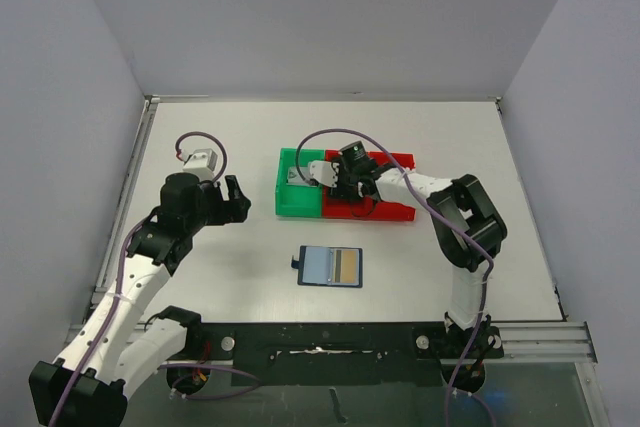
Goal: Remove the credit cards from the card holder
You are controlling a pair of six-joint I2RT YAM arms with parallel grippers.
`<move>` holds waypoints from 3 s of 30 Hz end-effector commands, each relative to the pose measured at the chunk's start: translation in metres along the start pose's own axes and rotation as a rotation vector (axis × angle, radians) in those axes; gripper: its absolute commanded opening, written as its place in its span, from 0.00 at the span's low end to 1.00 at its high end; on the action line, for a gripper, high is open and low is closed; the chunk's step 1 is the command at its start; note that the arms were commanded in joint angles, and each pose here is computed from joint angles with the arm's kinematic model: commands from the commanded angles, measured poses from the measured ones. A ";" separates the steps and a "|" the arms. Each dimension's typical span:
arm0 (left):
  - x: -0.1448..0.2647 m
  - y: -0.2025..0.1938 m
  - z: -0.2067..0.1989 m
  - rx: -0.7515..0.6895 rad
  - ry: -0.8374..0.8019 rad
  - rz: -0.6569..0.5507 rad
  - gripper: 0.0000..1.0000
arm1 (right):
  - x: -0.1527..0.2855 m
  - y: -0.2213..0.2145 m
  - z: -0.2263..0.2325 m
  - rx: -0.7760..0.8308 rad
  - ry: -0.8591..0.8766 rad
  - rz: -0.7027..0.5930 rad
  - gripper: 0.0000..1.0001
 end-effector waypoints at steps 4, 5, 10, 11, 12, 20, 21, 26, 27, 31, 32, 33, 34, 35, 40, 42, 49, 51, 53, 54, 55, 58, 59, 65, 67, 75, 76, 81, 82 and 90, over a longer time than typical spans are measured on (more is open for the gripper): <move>0.004 0.015 0.001 -0.012 0.005 -0.073 0.77 | 0.027 0.026 -0.034 -0.092 -0.104 -0.127 0.54; 0.004 0.015 0.001 -0.012 0.004 -0.075 0.77 | 0.031 0.030 -0.036 -0.118 -0.114 -0.151 0.54; 0.003 0.015 0.001 -0.012 0.005 -0.070 0.77 | 0.065 0.056 -0.054 -0.245 -0.216 -0.334 0.54; 0.003 0.015 0.001 -0.012 0.004 -0.069 0.77 | 0.075 0.059 -0.059 -0.261 -0.241 -0.366 0.55; 0.002 0.015 0.001 -0.011 0.004 -0.068 0.77 | 0.083 0.062 -0.062 -0.278 -0.265 -0.392 0.55; 0.000 0.014 0.003 -0.010 0.010 -0.061 0.77 | 0.170 0.059 -0.077 -0.558 -0.515 -0.606 0.71; -0.001 0.014 0.003 -0.010 0.011 -0.059 0.77 | 0.179 0.055 -0.076 -0.599 -0.546 -0.627 0.74; -0.006 0.012 0.005 -0.004 0.016 -0.042 0.77 | 0.203 0.036 -0.058 -0.825 -0.574 -0.693 0.86; -0.006 0.012 0.006 -0.002 0.016 -0.041 0.77 | 0.204 0.032 -0.053 -0.895 -0.571 -0.698 0.94; -0.005 0.011 0.008 0.003 0.032 -0.043 0.77 | 0.216 0.001 -0.042 -1.331 -0.663 -0.649 0.98; -0.005 0.011 0.009 0.005 0.034 -0.047 0.77 | 0.217 -0.004 -0.037 -1.404 -0.664 -0.626 0.98; -0.005 0.011 0.009 0.008 0.034 -0.049 0.77 | 0.218 -0.007 -0.031 -1.464 -0.648 -0.608 0.98; -0.005 0.010 0.009 0.011 0.034 -0.051 0.78 | 0.218 -0.010 -0.026 -1.503 -0.633 -0.595 0.98; -0.006 0.010 0.009 0.014 0.033 -0.052 0.79 | 0.218 -0.012 -0.020 -1.536 -0.619 -0.586 0.98; -0.006 0.011 0.009 0.049 0.032 -0.070 0.80 | 0.211 -0.014 0.013 -1.577 -0.452 -0.652 0.98; -0.007 0.013 0.011 0.099 0.056 -0.097 0.80 | 0.208 -0.012 0.032 -1.578 -0.343 -0.703 0.98; -0.002 0.024 -0.007 0.124 -0.100 -0.136 0.80 | 0.222 -0.015 0.066 -1.565 -0.176 -0.812 0.98; -0.002 0.021 -0.018 0.176 -0.191 -0.146 0.80 | 0.225 -0.019 0.074 -1.563 -0.165 -0.788 0.98; -0.004 0.017 -0.030 0.259 -0.281 -0.149 0.80 | 0.224 -0.027 0.081 -1.564 -0.175 -0.739 0.98; -0.004 0.018 -0.035 0.298 -0.322 -0.147 0.80 | 0.224 -0.030 0.083 -1.563 -0.179 -0.717 0.98; -0.004 0.020 -0.039 0.330 -0.353 -0.149 0.80 | 0.222 -0.033 0.087 -1.558 -0.180 -0.692 0.97; -0.003 0.028 -0.048 0.360 -0.393 -0.126 0.80 | 0.219 -0.039 0.094 -1.542 -0.176 -0.640 0.98; -0.001 0.031 -0.053 0.354 -0.405 -0.118 0.80 | 0.219 -0.039 0.095 -1.533 -0.165 -0.631 0.98; 0.003 0.030 -0.097 0.243 -0.439 -0.069 0.79 | 0.213 -0.037 0.102 -1.548 -0.115 -0.593 0.97; 0.001 0.024 -0.111 0.210 -0.451 -0.051 0.78 | 0.209 -0.036 0.105 -1.552 -0.092 -0.579 0.98; -0.012 -0.006 -0.156 0.120 -0.551 -0.015 0.70 | 0.195 -0.025 0.128 -1.582 0.103 -0.487 1.00; -0.015 -0.009 -0.160 0.121 -0.560 -0.014 0.69 | 0.192 -0.025 0.132 -1.601 0.121 -0.473 0.99; -0.033 -0.030 -0.170 0.141 -0.562 0.071 0.62 | 0.181 -0.026 0.150 -1.705 0.161 -0.446 0.88; -0.035 -0.035 -0.170 0.144 -0.561 0.091 0.61 | 0.181 -0.026 0.148 -1.727 0.151 -0.447 0.87; -0.041 -0.070 -0.158 0.191 -0.546 0.161 0.60 | 0.162 -0.009 0.149 -1.761 0.222 -0.357 0.75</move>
Point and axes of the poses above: each gripper's point midway between its finger pads, its own x axis back along the fingers, its own z axis along the line the jaws close on, y = z × x, the point moved 5 cm from there along x, back along the fingers, and after that the axes turned 8 degrees about -x, right-handed, at the moved point
